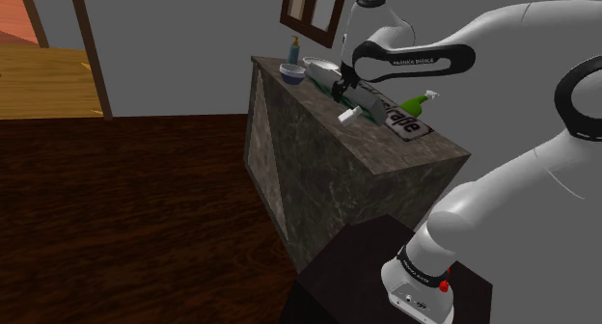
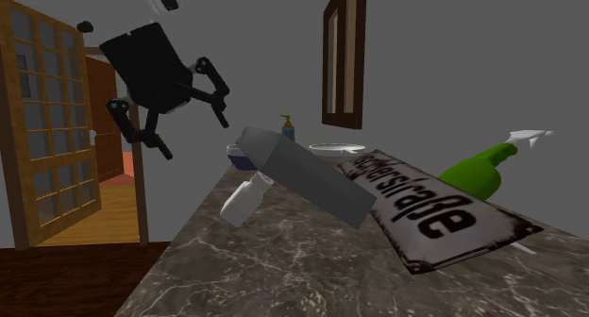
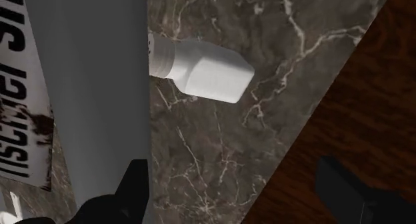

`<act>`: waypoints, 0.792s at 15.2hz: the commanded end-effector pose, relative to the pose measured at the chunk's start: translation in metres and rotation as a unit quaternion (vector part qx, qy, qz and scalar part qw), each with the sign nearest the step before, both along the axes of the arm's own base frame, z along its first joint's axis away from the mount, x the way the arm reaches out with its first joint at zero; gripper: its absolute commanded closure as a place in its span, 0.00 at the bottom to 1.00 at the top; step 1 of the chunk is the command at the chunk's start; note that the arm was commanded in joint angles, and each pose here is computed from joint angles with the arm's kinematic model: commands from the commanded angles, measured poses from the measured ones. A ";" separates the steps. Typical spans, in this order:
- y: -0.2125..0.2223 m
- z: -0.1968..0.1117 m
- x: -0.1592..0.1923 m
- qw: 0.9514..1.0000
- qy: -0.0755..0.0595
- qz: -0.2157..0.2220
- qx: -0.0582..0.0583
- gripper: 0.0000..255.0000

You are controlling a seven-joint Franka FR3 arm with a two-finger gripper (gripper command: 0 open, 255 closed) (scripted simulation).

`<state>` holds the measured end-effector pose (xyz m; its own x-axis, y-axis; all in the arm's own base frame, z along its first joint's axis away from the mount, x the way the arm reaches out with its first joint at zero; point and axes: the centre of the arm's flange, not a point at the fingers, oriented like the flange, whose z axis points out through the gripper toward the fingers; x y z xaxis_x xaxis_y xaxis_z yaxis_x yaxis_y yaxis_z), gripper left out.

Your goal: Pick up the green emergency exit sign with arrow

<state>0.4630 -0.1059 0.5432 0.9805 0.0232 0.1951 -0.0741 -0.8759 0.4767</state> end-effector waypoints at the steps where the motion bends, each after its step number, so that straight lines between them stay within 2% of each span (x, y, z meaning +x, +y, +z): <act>1: -0.016 -0.005 0.017 1.000 -0.008 0.001 -0.021 0.00; 6: -0.052 -0.007 0.057 0.997 -0.026 0.002 -0.070 0.00; 12: -0.094 -0.003 0.106 0.991 -0.048 0.003 -0.129 0.00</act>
<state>0.5610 -0.1927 0.5397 0.9597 0.0839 0.2684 -0.1200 -0.7409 0.6608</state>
